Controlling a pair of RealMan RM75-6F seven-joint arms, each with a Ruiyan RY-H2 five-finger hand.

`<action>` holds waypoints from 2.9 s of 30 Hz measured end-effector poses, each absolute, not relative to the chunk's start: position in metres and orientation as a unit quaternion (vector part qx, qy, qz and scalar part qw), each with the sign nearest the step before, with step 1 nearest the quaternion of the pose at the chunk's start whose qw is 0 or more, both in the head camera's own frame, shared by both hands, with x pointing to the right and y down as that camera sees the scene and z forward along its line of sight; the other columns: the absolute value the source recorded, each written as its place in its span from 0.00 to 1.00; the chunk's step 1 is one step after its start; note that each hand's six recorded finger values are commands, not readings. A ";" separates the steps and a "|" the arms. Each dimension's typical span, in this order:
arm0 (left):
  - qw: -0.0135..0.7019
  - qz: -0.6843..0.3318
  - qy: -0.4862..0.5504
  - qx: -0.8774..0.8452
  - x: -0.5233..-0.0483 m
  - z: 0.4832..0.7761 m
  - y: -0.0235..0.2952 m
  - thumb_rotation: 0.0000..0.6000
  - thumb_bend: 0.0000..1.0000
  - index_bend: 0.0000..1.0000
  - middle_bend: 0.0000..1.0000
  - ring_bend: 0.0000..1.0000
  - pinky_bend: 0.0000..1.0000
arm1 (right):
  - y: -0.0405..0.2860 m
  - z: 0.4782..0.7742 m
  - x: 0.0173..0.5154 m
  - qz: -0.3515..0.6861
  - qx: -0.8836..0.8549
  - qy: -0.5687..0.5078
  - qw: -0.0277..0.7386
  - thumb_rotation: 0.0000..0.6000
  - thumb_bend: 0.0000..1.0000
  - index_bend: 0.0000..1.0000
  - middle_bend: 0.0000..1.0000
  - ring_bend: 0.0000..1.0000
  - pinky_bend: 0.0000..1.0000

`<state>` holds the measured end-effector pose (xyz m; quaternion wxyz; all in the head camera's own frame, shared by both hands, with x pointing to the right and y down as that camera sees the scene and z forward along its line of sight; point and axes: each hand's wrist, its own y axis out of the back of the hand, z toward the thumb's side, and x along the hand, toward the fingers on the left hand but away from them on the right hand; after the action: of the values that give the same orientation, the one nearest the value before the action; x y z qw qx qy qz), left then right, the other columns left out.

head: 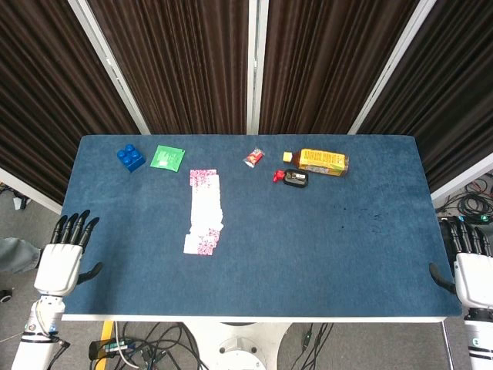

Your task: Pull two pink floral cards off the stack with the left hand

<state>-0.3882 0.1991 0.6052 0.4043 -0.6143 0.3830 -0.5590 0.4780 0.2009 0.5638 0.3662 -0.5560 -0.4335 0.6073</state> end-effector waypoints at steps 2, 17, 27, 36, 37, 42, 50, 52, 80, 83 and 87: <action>0.404 -0.559 0.384 -0.613 -0.389 0.605 0.199 1.00 0.17 0.09 0.00 0.00 0.00 | 0.201 0.565 0.478 0.607 -0.557 -0.433 0.366 1.00 0.23 0.00 0.00 0.00 0.00; 0.414 -0.549 0.386 -0.615 -0.385 0.601 0.196 1.00 0.19 0.09 0.16 0.17 0.28 | 0.199 0.563 0.477 0.607 -0.556 -0.431 0.370 1.00 0.23 0.00 0.00 0.00 0.00; 0.393 -0.548 0.340 -0.655 -0.372 0.619 0.209 1.00 0.53 0.09 0.89 0.90 0.93 | 0.192 0.559 0.474 0.603 -0.558 -0.431 0.373 1.00 0.23 0.00 0.00 0.00 0.00; 0.398 -0.547 0.258 -0.690 -0.337 0.646 0.208 1.00 0.57 0.09 0.89 0.90 0.93 | 0.186 0.557 0.471 0.604 -0.557 -0.428 0.376 1.00 0.23 0.00 0.00 0.00 0.00; 0.397 -0.549 0.247 -0.693 -0.333 0.650 0.208 1.00 0.58 0.09 0.89 0.90 0.93 | 0.186 0.557 0.471 0.605 -0.557 -0.428 0.375 1.00 0.23 0.00 0.00 0.00 0.00; 0.400 -0.548 0.175 -0.714 -0.304 0.673 0.209 1.00 0.58 0.09 0.89 0.90 0.93 | 0.186 0.556 0.474 0.609 -0.552 -0.430 0.374 1.00 0.23 0.00 0.00 0.00 0.00; 0.384 -0.531 0.129 -0.744 -0.256 0.702 0.213 1.00 0.58 0.09 0.89 0.90 0.93 | 0.184 0.555 0.475 0.615 -0.550 -0.428 0.369 1.00 0.23 0.00 0.00 0.00 0.00; 0.381 -0.529 0.122 -0.748 -0.250 0.708 0.214 1.00 0.58 0.09 0.89 0.90 0.93 | 0.184 0.556 0.476 0.618 -0.550 -0.427 0.366 1.00 0.23 0.00 0.00 0.00 0.00; 0.375 -0.552 0.073 -0.741 -0.216 0.753 0.203 1.00 0.59 0.09 0.88 0.90 0.93 | 0.185 0.560 0.497 0.632 -0.542 -0.435 0.344 1.00 0.23 0.00 0.00 0.00 0.00; 0.373 -0.561 0.069 -0.736 -0.222 0.755 0.204 1.00 0.59 0.09 0.88 0.90 0.93 | 0.186 0.560 0.498 0.632 -0.541 -0.436 0.344 1.00 0.23 0.00 0.00 0.00 0.00; 0.372 -0.574 0.068 -0.727 -0.233 0.753 0.202 1.00 0.59 0.09 0.88 0.90 0.93 | 0.185 0.560 0.497 0.631 -0.542 -0.435 0.345 1.00 0.23 0.00 0.00 0.00 0.00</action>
<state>-0.2327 0.2019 0.7534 0.3717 -0.7266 0.0681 -0.5738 0.4973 0.1855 0.5600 0.3454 -0.5418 -0.4347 0.6310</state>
